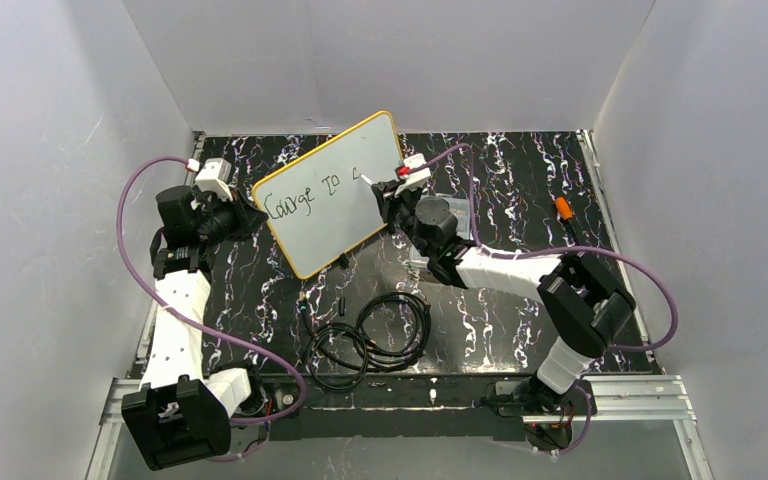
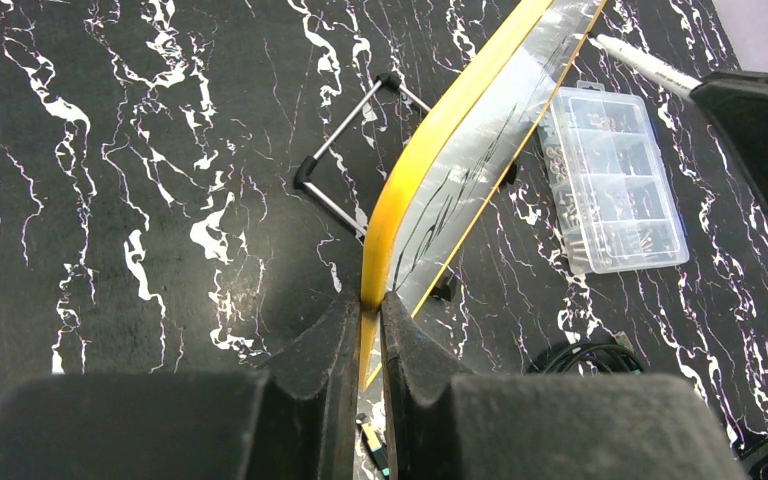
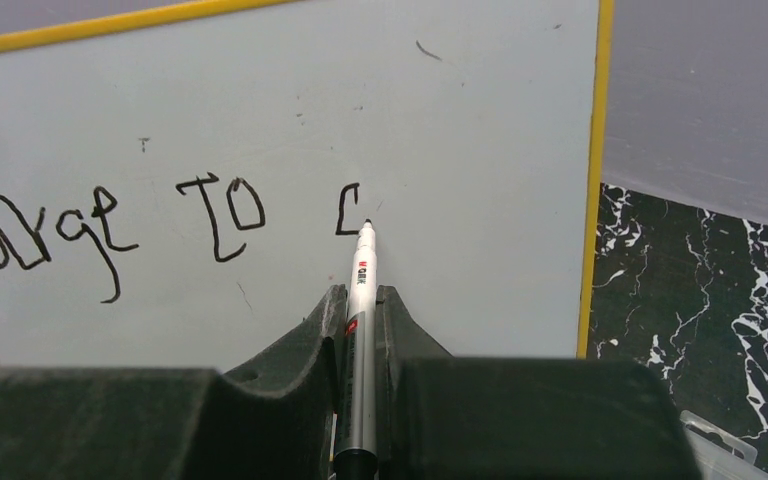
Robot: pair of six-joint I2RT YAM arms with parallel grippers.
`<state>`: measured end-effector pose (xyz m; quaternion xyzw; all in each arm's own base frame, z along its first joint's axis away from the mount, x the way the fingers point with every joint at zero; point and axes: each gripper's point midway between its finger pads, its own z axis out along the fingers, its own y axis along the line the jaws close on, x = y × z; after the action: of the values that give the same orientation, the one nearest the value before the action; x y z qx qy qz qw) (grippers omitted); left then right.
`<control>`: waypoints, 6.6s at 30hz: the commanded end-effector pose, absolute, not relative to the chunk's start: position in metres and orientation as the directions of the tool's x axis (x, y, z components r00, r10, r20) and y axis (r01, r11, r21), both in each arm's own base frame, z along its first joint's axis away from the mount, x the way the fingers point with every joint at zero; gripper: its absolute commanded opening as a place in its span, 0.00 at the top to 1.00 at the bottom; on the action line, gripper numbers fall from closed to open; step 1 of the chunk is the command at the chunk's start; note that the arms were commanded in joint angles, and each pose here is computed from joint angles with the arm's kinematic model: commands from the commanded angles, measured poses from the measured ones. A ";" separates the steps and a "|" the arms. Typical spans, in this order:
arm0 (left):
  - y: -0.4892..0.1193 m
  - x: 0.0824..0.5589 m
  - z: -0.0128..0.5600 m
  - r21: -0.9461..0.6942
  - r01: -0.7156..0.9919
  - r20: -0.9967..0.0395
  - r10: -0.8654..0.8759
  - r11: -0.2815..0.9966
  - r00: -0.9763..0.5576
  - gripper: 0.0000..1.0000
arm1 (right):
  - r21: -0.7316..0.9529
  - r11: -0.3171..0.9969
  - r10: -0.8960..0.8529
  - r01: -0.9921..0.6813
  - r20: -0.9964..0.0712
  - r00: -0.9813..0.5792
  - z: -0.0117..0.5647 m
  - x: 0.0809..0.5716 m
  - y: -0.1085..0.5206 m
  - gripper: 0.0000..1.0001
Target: Write a sentence on the whiteboard
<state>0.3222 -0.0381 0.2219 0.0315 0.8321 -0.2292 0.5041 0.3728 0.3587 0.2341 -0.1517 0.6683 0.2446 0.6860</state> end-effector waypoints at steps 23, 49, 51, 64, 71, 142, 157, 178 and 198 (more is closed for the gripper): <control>-0.044 0.318 0.224 -0.358 0.303 -0.851 -0.175 0.883 -0.495 1.00 | 0.105 0.832 0.213 -0.544 -0.967 0.139 0.296 0.390 0.365 0.99; -0.044 0.318 0.225 -0.359 0.304 -0.851 -0.176 0.882 -0.495 1.00 | 0.150 0.831 0.190 -0.536 -0.982 0.020 0.240 0.379 0.357 0.99; -0.043 0.319 0.225 -0.359 0.303 -0.851 -0.176 0.883 -0.495 1.00 | 0.151 0.830 0.198 -0.536 -0.980 0.032 0.247 0.380 0.358 0.99; -0.044 0.319 0.225 -0.360 0.304 -0.850 -0.176 0.882 -0.496 1.00 | 0.125 0.842 0.216 -0.524 -0.969 0.116 0.284 0.388 0.358 0.99; -0.044 0.319 0.224 -0.360 0.304 -0.850 -0.176 0.882 -0.496 1.00 | 0.117 0.862 0.190 -0.494 -0.977 0.100 0.271 0.395 0.357 0.99; -0.044 0.318 0.225 -0.359 0.304 -0.851 -0.175 0.883 -0.495 1.00 | 0.134 0.841 0.194 -0.524 -0.979 0.061 0.259 0.399 0.351 0.99; -0.043 0.319 0.224 -0.359 0.302 -0.850 -0.176 0.883 -0.496 1.00 | 0.124 0.825 0.159 -0.551 -0.987 0.016 0.238 0.392 0.354 0.99; -0.043 0.318 0.224 -0.359 0.302 -0.851 -0.176 0.883 -0.495 1.00 | 0.103 0.874 0.169 -0.474 -0.981 0.099 0.269 0.404 0.342 0.99; -0.044 0.318 0.225 -0.357 0.303 -0.852 -0.175 0.883 -0.493 1.00 | 0.104 0.877 0.151 -0.470 -0.986 0.064 0.251 0.404 0.342 0.99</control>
<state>0.3215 -0.0397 0.2214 0.0331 0.8325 -0.2322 0.5020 0.3990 0.3464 0.2410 -0.1383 0.6603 0.2215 0.7041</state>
